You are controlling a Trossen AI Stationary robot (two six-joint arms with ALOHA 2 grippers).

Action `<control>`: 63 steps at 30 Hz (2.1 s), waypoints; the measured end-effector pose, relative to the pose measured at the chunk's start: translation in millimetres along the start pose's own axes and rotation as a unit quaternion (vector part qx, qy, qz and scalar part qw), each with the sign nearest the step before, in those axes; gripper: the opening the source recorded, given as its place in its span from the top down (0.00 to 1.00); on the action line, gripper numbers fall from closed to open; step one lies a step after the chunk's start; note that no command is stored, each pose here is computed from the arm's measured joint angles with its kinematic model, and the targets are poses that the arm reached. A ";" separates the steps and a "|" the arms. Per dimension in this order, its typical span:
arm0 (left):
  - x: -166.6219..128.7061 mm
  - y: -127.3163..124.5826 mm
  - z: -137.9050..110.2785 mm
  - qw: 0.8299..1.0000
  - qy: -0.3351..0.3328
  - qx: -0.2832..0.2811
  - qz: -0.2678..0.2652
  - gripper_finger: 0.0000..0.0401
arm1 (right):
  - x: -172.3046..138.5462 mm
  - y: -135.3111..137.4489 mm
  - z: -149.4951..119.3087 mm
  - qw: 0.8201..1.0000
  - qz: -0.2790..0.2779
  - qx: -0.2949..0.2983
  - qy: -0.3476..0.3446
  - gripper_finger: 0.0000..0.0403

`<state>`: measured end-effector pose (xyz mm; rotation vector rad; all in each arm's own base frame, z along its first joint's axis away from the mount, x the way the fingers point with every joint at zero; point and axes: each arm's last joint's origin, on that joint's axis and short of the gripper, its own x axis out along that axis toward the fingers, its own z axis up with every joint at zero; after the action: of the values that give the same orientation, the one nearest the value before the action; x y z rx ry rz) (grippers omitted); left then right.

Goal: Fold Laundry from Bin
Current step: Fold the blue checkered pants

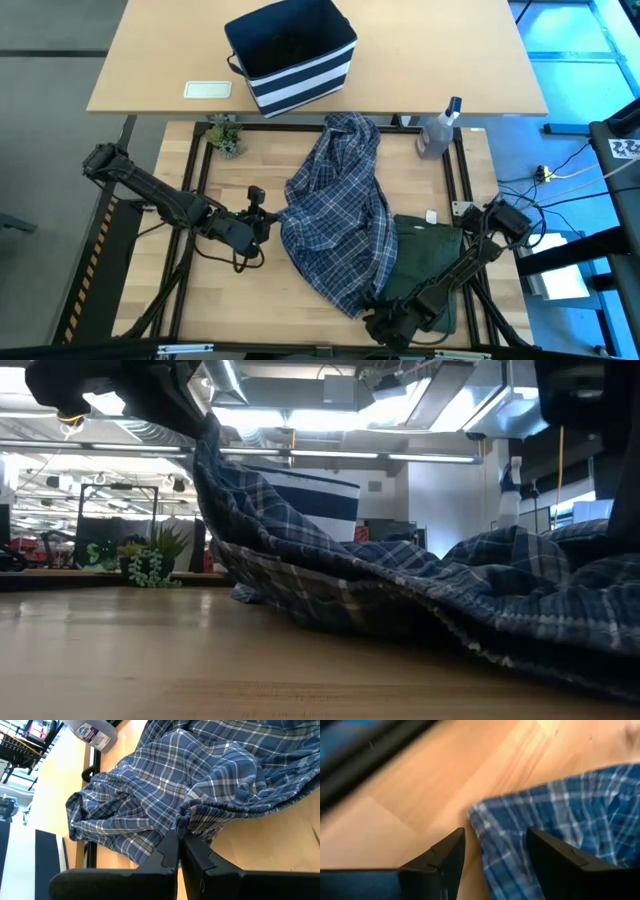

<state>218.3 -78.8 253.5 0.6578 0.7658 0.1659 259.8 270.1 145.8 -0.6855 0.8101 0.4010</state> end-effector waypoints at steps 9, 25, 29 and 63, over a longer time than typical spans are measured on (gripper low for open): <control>0.0 -0.1 0.0 1.000 0.000 0.000 -0.002 1.00 | 9.8 1.0 -7.6 0.997 -0.066 -0.028 0.033 0.55; -6.7 -7.6 7.9 0.998 -0.041 0.045 -0.016 1.00 | -39.9 -66.4 7.7 0.979 -0.195 0.061 -0.012 0.99; -14.7 -12.2 21.0 0.991 -0.102 0.082 -0.006 1.00 | -50.0 -100.1 7.5 0.971 -0.220 0.085 -0.023 0.98; -6.4 -27.9 56.7 0.950 -0.259 0.174 -0.016 1.00 | -42.2 -208.1 11.5 0.951 -0.169 0.092 -0.242 0.96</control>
<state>250.3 -131.1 270.6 0.9727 0.2945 -0.1748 357.6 125.9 267.6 -0.5086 0.2505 0.1646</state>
